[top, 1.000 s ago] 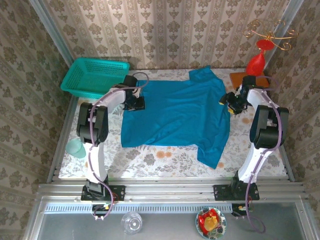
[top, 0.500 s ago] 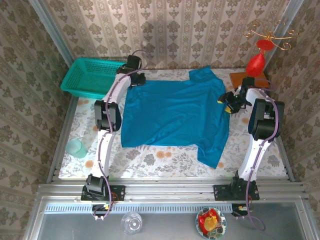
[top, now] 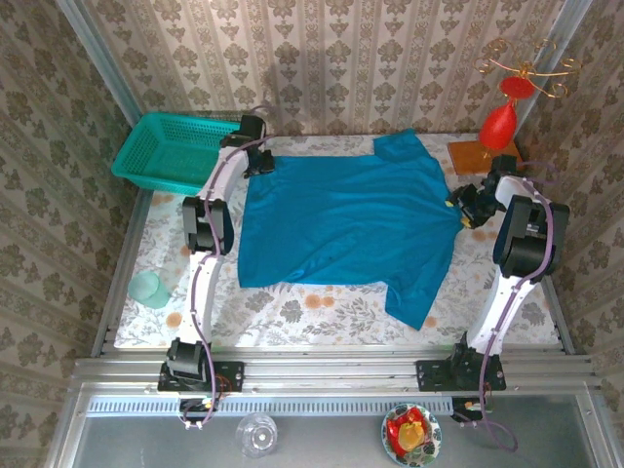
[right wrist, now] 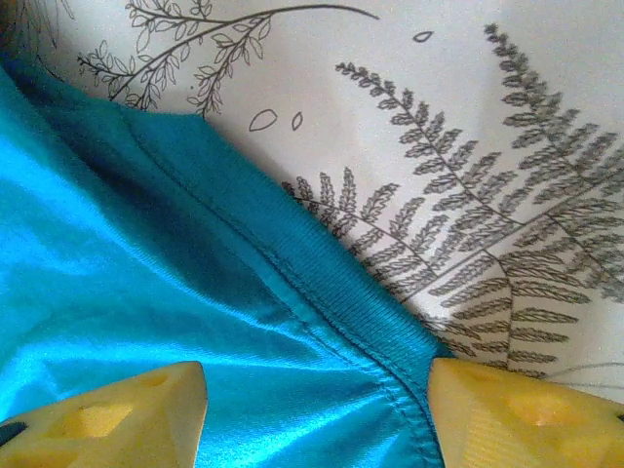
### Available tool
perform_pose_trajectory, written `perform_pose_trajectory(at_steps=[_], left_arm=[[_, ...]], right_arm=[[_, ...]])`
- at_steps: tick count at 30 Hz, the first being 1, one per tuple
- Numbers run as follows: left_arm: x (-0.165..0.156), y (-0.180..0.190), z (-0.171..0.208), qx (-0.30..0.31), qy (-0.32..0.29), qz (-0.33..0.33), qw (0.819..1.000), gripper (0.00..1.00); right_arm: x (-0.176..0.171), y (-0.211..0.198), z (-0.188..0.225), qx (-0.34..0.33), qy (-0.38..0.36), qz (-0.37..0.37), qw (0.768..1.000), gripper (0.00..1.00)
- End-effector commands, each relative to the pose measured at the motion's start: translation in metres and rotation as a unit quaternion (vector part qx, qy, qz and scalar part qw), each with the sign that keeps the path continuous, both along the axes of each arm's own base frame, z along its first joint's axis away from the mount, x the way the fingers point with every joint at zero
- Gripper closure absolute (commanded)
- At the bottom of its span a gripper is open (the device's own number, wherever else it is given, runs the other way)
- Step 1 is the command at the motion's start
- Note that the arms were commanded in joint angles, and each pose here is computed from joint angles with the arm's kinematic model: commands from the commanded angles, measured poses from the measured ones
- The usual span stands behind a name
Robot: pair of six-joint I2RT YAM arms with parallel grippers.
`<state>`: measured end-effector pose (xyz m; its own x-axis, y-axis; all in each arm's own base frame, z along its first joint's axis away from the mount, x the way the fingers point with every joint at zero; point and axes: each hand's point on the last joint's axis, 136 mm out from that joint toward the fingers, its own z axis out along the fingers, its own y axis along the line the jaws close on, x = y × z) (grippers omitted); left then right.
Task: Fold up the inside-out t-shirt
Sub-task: Smooth out the T-shirt at the center of the table.
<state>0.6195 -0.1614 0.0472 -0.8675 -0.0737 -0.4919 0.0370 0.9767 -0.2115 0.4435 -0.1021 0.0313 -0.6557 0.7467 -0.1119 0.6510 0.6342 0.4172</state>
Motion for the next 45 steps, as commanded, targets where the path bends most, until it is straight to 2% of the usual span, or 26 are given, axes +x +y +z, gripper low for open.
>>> perform_pose_trajectory(at_steps=[1, 7, 12, 17, 22, 28, 34, 39, 45], left_arm=[[0.022, 0.016, 0.034, -0.056, -0.044, 0.012, 0.997, 0.81], [0.003, -0.019, 0.102, -0.113, -0.077, -0.040, 0.990, 0.81], [-0.043, -0.047, 0.125, -0.122, -0.048, -0.083, 0.988, 0.82], [-0.098, -0.072, 0.113, -0.113, -0.006, -0.121, 0.986, 0.82], [-0.136, -0.082, 0.070, -0.106, 0.049, -0.126, 0.985, 0.84], [-0.159, -0.063, -0.001, -0.078, 0.132, -0.096, 0.984, 0.86], [-0.168, -0.018, -0.040, -0.037, 0.173, -0.034, 0.984, 0.88], [-0.167, -0.013, -0.039, -0.039, 0.172, -0.032, 0.984, 0.89], [-0.156, -0.044, 0.019, -0.088, 0.101, -0.070, 0.989, 0.85]], right_arm=[[-0.004, -0.001, 0.018, -0.012, -0.012, -0.006, 1.000, 0.36], [0.027, 0.027, 0.053, 0.026, -0.091, 0.041, 0.995, 0.37], [0.054, 0.034, 0.047, 0.021, -0.092, 0.058, 0.994, 0.37], [0.074, 0.027, 0.033, 0.015, -0.076, 0.053, 0.996, 0.38], [0.091, 0.021, 0.021, 0.009, -0.070, 0.050, 0.996, 0.38], [0.081, 0.007, -0.008, -0.017, -0.020, 0.030, 0.999, 0.38], [0.068, -0.019, -0.021, -0.062, 0.017, 0.000, 0.998, 0.38], [0.069, -0.017, -0.002, -0.059, -0.003, 0.001, 0.998, 0.38], [0.043, 0.008, 0.054, -0.059, -0.049, 0.014, 0.997, 0.38]])
